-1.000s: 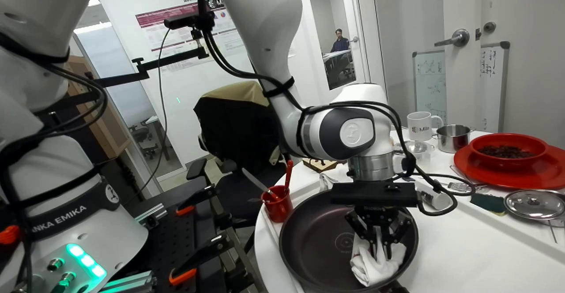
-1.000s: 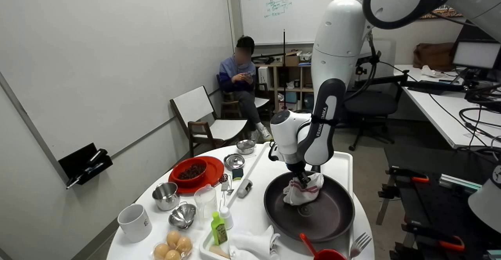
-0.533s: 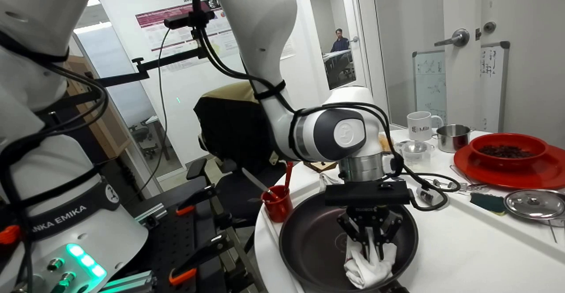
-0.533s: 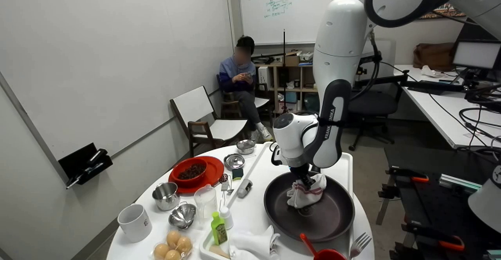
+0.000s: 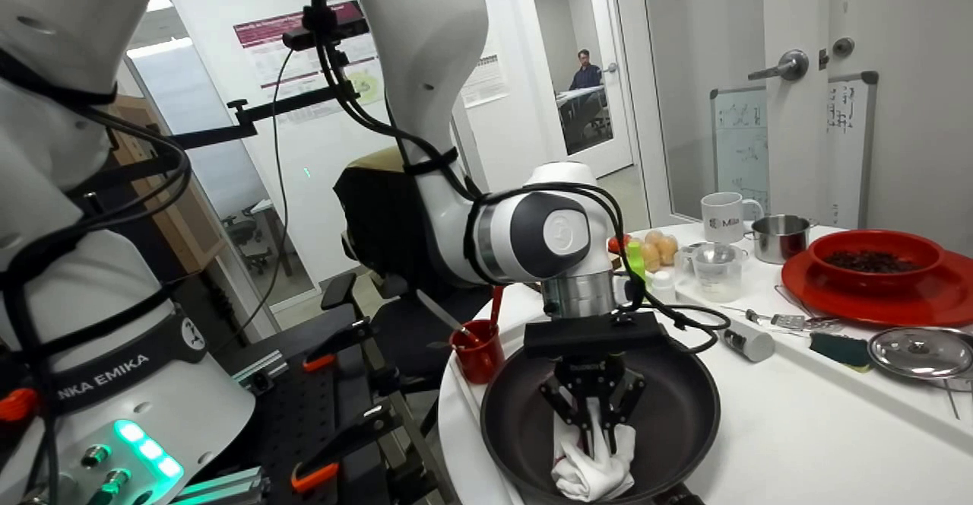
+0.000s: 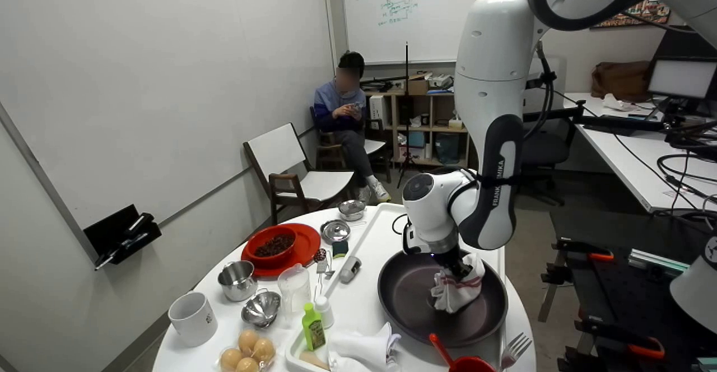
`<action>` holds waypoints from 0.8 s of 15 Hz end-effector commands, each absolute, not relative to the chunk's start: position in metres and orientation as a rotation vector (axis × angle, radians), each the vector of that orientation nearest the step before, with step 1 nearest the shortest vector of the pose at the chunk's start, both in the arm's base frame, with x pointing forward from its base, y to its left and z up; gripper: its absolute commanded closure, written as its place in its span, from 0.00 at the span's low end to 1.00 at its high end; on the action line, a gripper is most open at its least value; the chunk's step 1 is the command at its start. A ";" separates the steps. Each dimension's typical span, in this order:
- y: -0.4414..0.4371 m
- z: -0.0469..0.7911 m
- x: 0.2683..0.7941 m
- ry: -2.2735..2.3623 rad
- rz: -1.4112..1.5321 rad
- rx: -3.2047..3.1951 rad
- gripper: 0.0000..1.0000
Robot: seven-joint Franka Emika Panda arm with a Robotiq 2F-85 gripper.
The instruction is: Wipe the pan with the white towel
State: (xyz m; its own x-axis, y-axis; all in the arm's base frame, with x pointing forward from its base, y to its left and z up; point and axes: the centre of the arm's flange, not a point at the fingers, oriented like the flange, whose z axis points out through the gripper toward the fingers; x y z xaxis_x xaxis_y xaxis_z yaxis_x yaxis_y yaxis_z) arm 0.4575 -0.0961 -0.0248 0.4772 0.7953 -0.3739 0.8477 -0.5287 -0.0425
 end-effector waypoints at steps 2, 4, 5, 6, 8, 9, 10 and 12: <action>-0.065 -0.030 0.434 1.559 -0.574 2.505 0.91; -0.051 -0.033 0.428 1.615 -0.575 2.467 0.91; -0.044 -0.035 0.425 1.644 -0.574 2.448 0.91; -0.038 -0.037 0.424 1.666 -0.575 2.434 0.91; -0.027 -0.041 0.422 1.694 -0.583 2.412 0.91; -0.022 -0.043 0.422 1.700 -0.590 2.405 0.91; -0.018 -0.044 0.421 1.705 -0.593 2.398 0.91; -0.008 -0.046 0.420 1.714 -0.593 2.388 0.91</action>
State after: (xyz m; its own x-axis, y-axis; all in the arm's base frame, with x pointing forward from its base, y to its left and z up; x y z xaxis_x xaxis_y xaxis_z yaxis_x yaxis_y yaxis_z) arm 0.4313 -0.0322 -0.0314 0.2859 0.8703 -0.4012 0.9294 -0.3538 -0.1052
